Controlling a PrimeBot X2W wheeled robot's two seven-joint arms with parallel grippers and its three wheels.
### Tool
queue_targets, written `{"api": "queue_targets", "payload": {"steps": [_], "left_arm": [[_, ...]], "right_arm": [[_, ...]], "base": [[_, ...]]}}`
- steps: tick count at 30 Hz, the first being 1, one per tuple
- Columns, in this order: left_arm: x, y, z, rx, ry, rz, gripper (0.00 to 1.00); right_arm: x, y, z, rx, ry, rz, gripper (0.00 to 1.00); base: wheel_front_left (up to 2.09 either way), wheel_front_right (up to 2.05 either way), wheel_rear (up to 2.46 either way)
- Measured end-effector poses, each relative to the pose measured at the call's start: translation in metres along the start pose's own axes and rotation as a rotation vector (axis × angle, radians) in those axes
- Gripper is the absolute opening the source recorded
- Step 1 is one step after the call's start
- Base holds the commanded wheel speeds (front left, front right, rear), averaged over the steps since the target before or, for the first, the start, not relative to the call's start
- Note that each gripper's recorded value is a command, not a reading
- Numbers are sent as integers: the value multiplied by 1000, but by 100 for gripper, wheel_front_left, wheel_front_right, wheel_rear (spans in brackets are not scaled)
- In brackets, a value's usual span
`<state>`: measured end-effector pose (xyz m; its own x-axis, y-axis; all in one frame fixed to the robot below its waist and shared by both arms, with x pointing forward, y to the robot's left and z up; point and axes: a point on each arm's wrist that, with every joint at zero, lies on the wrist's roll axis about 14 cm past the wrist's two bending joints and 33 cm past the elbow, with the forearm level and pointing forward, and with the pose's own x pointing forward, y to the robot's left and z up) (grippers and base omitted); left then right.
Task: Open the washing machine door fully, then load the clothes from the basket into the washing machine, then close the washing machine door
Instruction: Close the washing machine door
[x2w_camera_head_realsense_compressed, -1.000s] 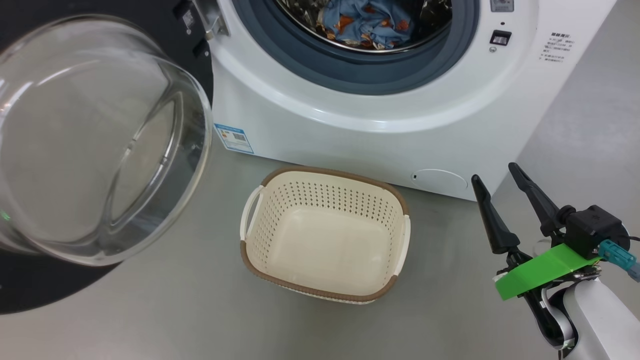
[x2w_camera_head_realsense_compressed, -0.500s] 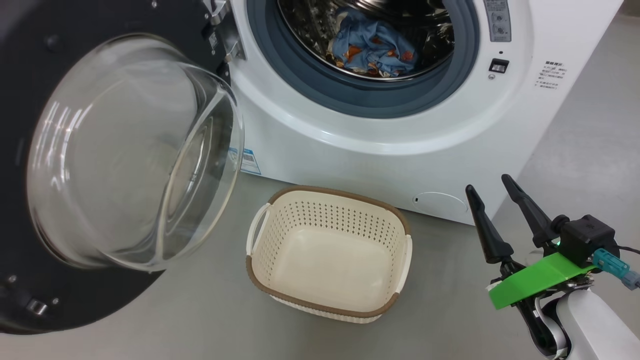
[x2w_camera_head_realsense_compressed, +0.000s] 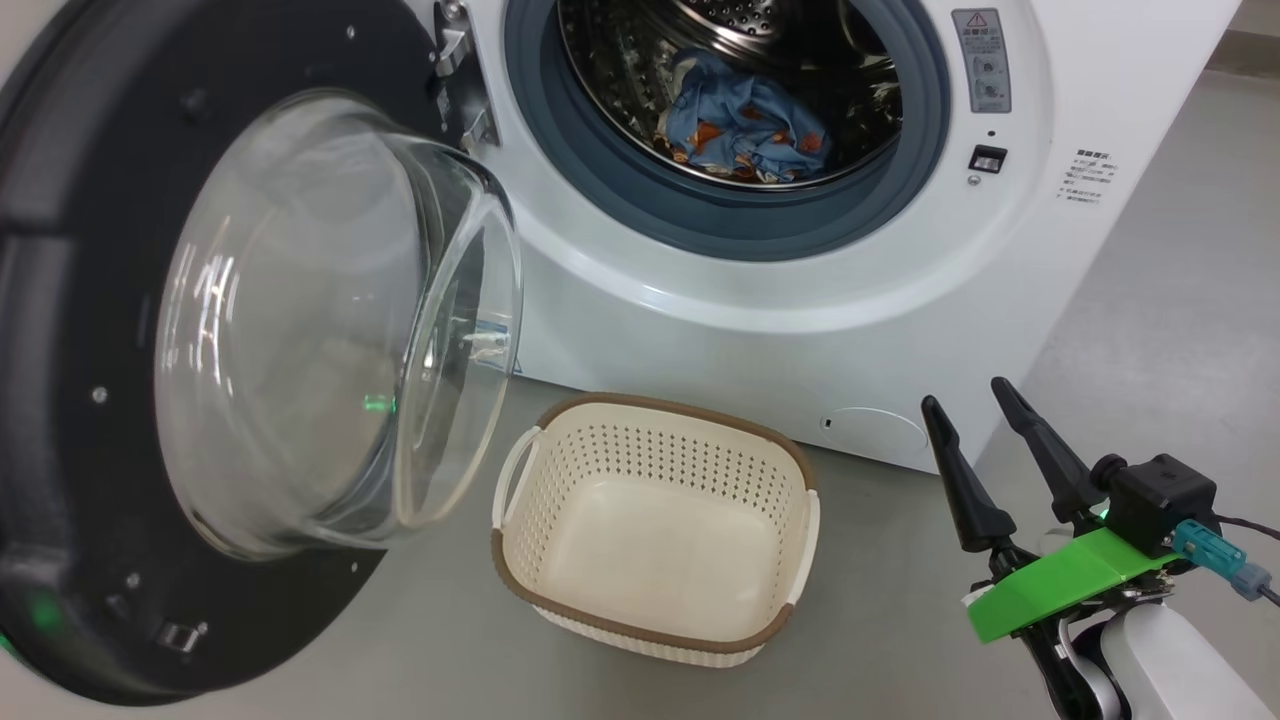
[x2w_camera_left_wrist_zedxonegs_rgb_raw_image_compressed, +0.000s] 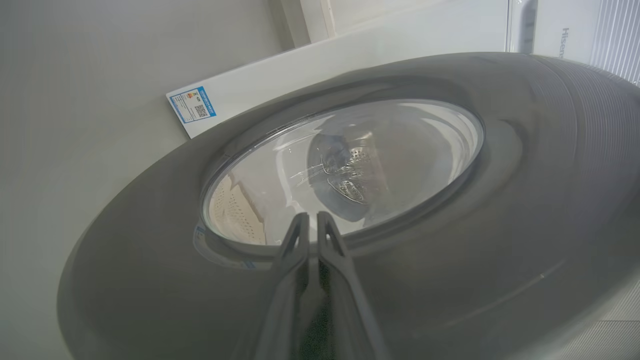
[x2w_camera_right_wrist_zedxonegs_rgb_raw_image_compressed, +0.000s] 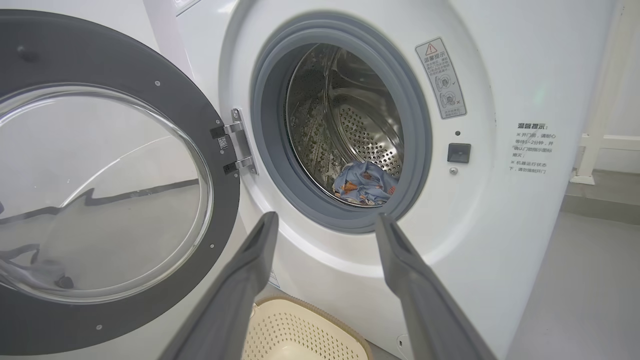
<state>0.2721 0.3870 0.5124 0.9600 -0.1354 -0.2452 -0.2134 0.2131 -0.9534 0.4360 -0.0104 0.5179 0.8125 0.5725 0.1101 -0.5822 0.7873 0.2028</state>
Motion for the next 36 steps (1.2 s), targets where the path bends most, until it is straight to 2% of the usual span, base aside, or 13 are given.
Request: {"api": "queue_targets", "payload": {"steps": [10,20,26,36], "left_arm": [[13,-24,-48,51,189,-82,0],[21,-44,-101,103,402,-106,0],[32,-65,-135,130,510,-169,0],[54,-89,-170,157,625,-227,0]], "right_arm": [[-11,-7,5,-5,-9,-34,100],[-31,-23,13,-5,-28,-105,100],[-46,-35,14,-4,-31,-155,100],[-65,-54,19,10,-52,-242,100]], "base": [[0,0,0],[0,0,0],[0,0,0],[0,0,0]]}}
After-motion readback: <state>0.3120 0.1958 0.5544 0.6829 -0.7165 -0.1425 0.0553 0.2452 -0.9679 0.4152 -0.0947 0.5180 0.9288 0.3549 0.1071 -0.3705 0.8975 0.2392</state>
